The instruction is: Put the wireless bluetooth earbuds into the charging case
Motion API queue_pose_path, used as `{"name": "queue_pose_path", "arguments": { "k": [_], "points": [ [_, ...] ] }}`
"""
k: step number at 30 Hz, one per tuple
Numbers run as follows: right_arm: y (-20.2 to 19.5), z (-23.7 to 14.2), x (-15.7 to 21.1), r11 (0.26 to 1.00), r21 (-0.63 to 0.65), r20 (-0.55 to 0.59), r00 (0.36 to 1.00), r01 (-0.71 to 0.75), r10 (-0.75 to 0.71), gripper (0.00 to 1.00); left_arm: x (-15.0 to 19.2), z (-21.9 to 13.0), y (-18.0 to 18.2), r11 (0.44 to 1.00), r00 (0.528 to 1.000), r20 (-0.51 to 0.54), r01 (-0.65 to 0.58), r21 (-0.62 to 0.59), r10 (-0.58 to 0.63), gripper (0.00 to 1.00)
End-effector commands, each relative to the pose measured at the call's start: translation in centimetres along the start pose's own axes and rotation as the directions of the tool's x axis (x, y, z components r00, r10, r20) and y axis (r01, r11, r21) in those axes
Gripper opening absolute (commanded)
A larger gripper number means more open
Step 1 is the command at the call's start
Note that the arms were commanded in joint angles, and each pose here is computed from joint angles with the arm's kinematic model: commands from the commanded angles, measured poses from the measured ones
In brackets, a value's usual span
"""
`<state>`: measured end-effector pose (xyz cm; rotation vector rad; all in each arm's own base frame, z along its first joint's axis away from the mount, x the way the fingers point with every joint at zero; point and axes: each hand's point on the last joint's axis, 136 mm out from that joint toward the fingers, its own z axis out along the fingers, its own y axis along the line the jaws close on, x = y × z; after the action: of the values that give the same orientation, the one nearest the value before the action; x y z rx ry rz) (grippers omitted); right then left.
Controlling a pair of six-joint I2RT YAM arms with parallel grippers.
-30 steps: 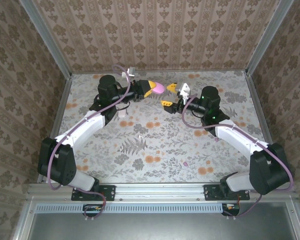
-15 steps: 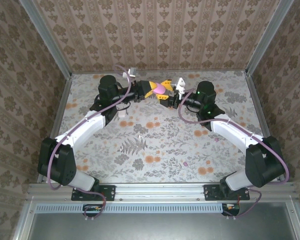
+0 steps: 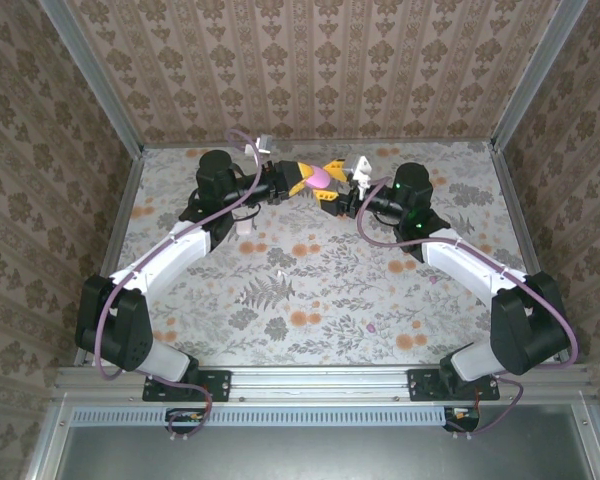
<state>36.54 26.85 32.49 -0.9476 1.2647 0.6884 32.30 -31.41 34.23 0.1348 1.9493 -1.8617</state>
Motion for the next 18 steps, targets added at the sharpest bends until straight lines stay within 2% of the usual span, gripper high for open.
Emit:
{"name": "queue_pose_path", "arguments": {
  "k": [1,7,11,15,18],
  "points": [
    [-0.1,-0.5,-0.8,1.000,0.023,0.024,0.999,0.022,-0.022,0.60,-0.4,-0.3,-1.8,0.997,0.998,0.009,-0.057,0.044,0.056,0.07],
    [-0.4,-0.6,-1.6,0.999,0.037,0.063,0.998,0.011,-0.013,0.56,-0.4,-0.3,-1.7,0.998,0.998,0.010,-0.055,0.043,0.054,0.06],
    [-0.4,-0.5,-2.1,1.000,0.031,0.087,0.996,-0.003,0.001,0.59,-0.4,-0.4,-1.6,0.998,0.999,0.012,-0.051,0.040,0.051,0.06],
    [-0.4,-0.5,-1.9,1.000,0.031,0.076,0.997,-0.002,0.000,0.52,-0.4,-0.4,-1.9,0.997,0.998,0.012,-0.055,0.045,0.054,0.06],
    [-0.4,-0.5,-1.7,1.000,0.030,0.068,0.998,-0.002,0.000,0.51,-0.4,-0.4,-1.9,0.998,0.998,0.012,-0.054,0.044,0.054,0.06]
  ]
}}
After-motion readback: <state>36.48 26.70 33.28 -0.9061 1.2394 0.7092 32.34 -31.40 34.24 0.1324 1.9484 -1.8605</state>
